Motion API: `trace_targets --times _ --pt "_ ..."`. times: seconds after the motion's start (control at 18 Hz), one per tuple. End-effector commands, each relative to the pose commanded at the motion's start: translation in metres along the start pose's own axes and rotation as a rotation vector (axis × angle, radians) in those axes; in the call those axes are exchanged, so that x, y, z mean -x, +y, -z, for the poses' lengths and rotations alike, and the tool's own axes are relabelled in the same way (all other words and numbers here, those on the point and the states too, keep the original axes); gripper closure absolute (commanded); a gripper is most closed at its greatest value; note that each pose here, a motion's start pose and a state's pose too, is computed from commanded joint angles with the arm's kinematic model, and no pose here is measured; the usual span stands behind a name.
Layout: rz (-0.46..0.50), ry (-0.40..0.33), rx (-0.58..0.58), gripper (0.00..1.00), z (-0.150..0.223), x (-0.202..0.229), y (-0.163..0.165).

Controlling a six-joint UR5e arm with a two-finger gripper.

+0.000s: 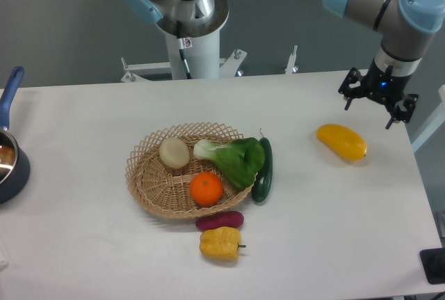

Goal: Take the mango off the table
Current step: 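Move the open gripper over the yellow mango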

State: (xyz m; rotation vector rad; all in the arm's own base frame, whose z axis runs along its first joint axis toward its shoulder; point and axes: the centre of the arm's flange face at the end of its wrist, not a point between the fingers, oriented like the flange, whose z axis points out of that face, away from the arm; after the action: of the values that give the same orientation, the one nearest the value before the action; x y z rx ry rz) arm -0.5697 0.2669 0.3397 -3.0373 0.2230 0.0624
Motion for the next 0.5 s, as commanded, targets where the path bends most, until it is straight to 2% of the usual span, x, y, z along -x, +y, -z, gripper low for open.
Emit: trace_targets --times 0.33,0.5 --pt "-0.008 -0.052 -0.003 0.0 -0.007 -0.004 -0.007" --pt "0.022 -0.021 0.041 0.0 -0.026 -0.017 -0.007"
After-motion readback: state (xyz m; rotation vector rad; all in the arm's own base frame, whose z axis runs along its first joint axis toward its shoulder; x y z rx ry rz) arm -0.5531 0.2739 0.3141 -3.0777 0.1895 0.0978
